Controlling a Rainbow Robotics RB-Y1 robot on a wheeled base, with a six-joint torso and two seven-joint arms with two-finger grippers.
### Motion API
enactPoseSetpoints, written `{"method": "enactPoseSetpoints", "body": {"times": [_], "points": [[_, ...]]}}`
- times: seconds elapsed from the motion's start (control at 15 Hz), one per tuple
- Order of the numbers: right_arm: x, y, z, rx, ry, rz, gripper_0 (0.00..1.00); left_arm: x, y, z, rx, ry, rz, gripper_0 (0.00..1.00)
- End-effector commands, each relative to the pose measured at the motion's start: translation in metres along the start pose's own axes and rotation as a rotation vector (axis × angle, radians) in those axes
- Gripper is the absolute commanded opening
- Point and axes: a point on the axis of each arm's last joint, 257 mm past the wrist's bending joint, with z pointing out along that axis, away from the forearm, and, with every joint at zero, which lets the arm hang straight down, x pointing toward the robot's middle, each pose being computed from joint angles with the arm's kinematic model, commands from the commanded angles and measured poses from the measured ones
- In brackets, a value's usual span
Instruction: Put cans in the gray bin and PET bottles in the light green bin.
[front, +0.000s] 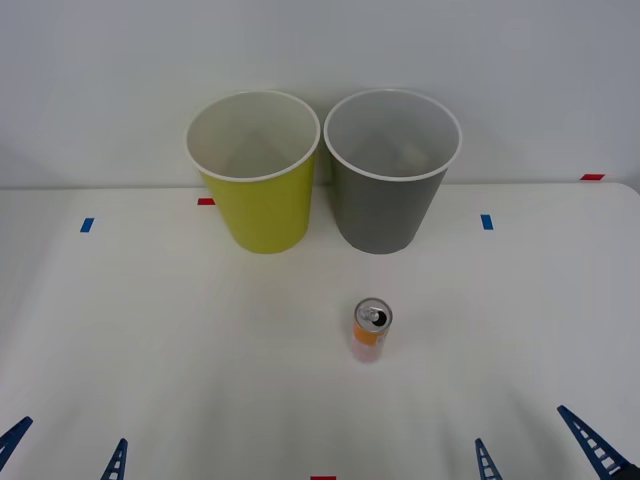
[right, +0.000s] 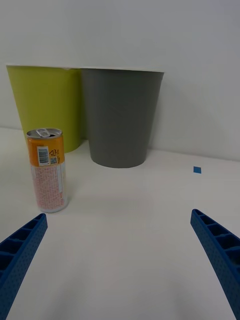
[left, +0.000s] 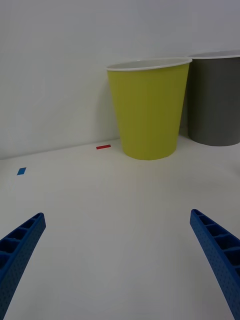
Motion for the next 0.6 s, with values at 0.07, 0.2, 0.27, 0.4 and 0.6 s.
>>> {"method": "enactPoseSetpoints", "body": {"times": [0.07, 0.2, 0.27, 0.4, 0.6], "points": [[-0.002, 0.005, 0.006, -0.01, -0.015, 0.005, 1.0, 0.0, 0.0, 0.0, 0.0, 0.0, 0.0, 1.0], [-0.001, 0.01, 0.012, -0.021, -0.016, 0.008, 1.0, 0.0, 0.0, 0.0, 0.0, 0.0, 0.0, 1.0], [0.001, 0.013, 0.018, -0.029, -0.012, 0.006, 1.0, 0.0, 0.0, 0.0, 0.0, 0.0, 0.0, 1.0], [0.004, 0.019, 0.027, -0.043, -0.006, 0.002, 1.0, 0.0, 0.0, 0.0, 0.0, 0.0, 0.0, 1.0], [0.019, 0.026, 0.037, -0.055, -0.019, -0.003, 1.0, 0.0, 0.0, 0.0, 0.0, 0.0, 0.0, 1.0]]}}
